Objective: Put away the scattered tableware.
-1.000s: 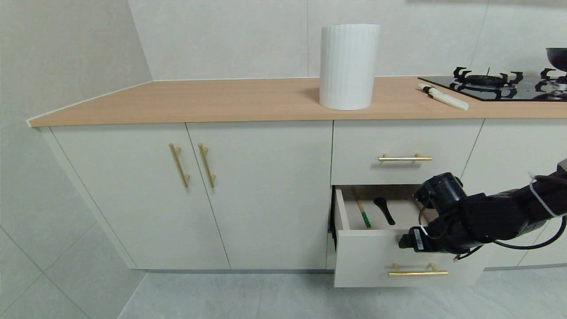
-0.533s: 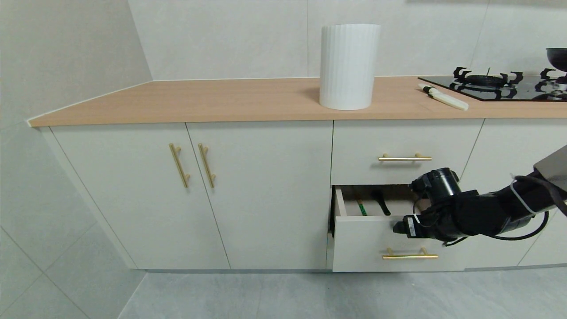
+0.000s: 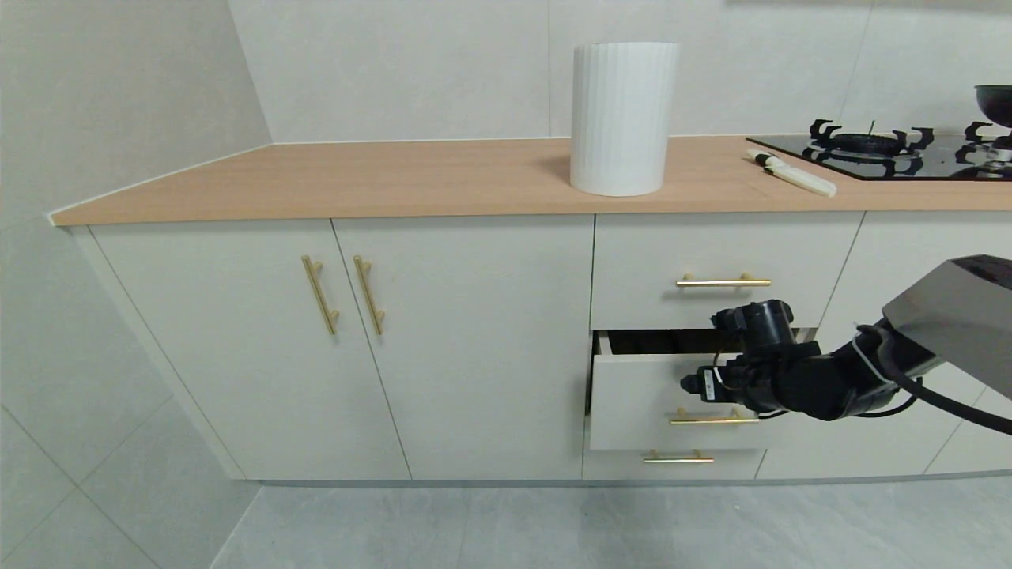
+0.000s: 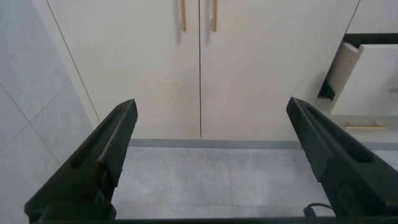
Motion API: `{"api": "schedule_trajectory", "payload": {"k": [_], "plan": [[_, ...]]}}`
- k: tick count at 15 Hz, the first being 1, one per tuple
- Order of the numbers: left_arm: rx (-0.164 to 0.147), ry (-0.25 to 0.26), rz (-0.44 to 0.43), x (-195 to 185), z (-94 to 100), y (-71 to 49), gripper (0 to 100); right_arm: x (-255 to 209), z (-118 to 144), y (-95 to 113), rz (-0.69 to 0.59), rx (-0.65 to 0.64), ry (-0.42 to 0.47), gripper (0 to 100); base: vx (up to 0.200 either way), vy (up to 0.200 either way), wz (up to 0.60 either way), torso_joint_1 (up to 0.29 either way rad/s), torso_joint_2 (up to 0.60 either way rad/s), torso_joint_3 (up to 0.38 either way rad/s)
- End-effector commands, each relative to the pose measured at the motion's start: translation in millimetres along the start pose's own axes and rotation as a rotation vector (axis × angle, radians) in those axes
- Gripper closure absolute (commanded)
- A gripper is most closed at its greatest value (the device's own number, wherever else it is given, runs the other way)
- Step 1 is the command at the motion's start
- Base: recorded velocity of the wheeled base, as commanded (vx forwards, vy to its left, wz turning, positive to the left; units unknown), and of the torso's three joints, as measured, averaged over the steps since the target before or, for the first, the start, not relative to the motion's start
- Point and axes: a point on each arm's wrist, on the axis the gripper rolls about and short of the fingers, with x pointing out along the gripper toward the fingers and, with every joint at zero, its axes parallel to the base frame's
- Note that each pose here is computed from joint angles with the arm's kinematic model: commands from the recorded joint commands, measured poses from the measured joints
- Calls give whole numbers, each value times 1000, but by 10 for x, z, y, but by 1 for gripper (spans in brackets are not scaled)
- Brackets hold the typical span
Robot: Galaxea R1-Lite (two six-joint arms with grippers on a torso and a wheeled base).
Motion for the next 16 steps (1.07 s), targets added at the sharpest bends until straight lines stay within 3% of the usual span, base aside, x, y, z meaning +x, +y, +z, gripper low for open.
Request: {"api": "schedule_trajectory", "payload": {"k": [1,9,16], "plan": [[0,2,0,1,0,0,0,223,-90,27,1,-1,-3,0,0,0,0,0,0,0],[0,2,0,1,0,0,0,571,-164,-71,-48,43,-143,0,0,0,0,0,0,0],[0,2,0,1,0,0,0,770,-83,-146,-107,78,-207,0,0,0,0,0,0,0]]}}
